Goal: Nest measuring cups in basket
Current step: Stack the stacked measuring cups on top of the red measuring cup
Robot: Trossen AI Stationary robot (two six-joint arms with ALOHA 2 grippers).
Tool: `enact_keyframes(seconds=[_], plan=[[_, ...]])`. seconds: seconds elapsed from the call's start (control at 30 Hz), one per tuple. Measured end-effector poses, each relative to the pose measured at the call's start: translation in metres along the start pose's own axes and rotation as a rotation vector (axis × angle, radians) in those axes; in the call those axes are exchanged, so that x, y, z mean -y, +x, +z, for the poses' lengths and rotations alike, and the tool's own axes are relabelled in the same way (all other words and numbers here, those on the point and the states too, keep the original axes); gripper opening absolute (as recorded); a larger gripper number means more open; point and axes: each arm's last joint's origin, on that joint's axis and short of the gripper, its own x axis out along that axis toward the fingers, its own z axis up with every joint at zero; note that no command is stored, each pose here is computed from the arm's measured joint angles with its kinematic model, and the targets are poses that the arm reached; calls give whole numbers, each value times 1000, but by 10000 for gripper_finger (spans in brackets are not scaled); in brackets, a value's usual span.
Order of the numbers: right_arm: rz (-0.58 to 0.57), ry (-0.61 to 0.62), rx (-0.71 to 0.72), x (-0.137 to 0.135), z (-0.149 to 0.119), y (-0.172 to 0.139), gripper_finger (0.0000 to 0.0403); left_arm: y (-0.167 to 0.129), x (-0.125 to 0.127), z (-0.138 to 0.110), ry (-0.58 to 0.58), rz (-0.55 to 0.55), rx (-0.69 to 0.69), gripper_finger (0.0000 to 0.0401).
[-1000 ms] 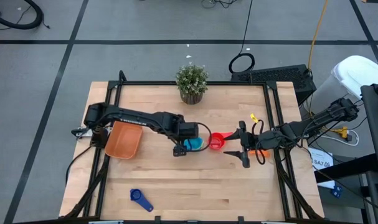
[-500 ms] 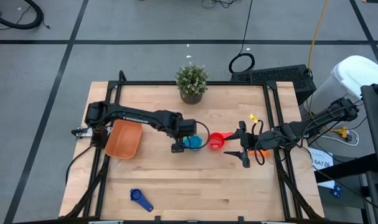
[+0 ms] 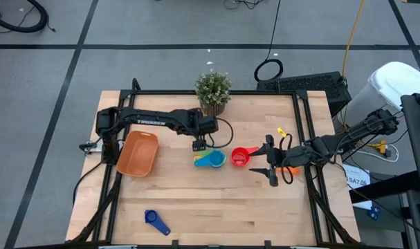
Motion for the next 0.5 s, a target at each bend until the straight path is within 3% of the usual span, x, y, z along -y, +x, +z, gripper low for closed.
enact_keyframes(seconds=[0.5], plan=[[-1, 27, -7, 0, -1, 0, 249, 40, 11, -11, 84, -72, -102, 397]])
